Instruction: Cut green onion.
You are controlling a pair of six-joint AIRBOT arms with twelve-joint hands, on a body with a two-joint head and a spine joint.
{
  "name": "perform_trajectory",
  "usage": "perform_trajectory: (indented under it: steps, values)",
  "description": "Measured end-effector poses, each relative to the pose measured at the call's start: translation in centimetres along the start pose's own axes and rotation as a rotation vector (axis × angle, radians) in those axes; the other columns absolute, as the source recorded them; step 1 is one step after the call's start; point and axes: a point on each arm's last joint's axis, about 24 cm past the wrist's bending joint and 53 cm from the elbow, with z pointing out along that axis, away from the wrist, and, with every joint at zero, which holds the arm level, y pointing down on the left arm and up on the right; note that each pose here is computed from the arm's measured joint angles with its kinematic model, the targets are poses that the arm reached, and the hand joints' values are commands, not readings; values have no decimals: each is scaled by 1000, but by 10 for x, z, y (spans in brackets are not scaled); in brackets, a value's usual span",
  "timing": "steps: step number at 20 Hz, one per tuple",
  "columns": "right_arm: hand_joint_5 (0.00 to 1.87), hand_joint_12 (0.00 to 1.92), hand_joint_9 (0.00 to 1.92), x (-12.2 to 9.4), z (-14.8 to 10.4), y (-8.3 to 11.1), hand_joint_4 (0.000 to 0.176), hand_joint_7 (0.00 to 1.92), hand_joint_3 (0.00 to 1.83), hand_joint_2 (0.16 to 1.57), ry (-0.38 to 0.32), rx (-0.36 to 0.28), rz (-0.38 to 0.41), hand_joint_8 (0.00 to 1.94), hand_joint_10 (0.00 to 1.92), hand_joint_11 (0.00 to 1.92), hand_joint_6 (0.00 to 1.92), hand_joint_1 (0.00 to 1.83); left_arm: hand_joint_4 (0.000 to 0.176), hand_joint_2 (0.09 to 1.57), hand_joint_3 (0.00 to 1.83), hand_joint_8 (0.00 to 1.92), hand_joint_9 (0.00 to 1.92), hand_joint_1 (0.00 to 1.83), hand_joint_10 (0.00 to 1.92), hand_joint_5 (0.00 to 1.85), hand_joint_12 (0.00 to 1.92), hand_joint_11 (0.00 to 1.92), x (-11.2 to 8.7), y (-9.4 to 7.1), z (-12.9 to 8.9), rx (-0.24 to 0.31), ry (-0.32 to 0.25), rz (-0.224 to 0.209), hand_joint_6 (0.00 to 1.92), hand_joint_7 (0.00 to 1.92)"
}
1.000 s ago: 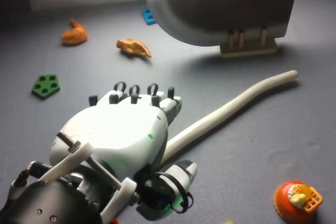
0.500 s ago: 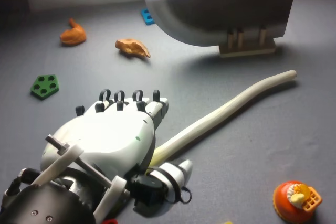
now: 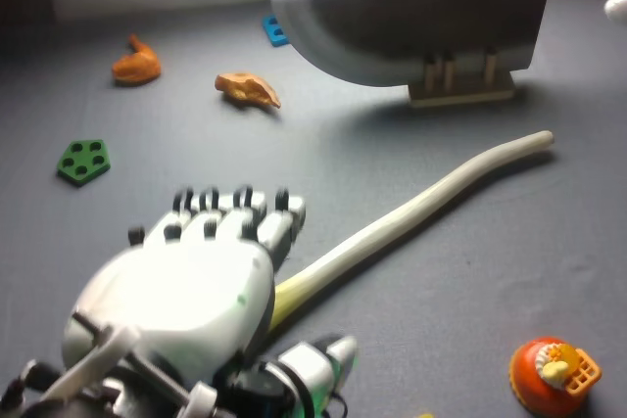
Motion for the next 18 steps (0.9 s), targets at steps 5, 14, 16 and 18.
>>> perform_trajectory:
  steps: [5,14,16,18]
  values:
    - [0,0,0,8,3,10,24,0,0,972,-39,-57,-80,0,0,0,0,911,46,1256,1,5,49,378,6,55,231,0,-1,-4,1,18,-14,1,5,61]
    - [0,0,0,14,29,-2,19,0,0,950,-66,-75,-53,0,0,0,0,1014,25,1328,16,7,50,475,7,65,19,7,25,22,0,-38,19,-36,7,43]
    - [0,0,0,20,36,-3,16,0,0,949,-57,-81,-69,0,0,0,0,1032,28,1320,10,13,60,468,10,67,20,9,24,25,-1,-40,9,-26,7,60]
    - [0,0,0,19,41,-2,4,0,0,952,-66,-93,-57,0,0,0,0,990,29,1348,0,2,45,440,3,66,84,0,27,31,-2,-54,7,-22,2,45]
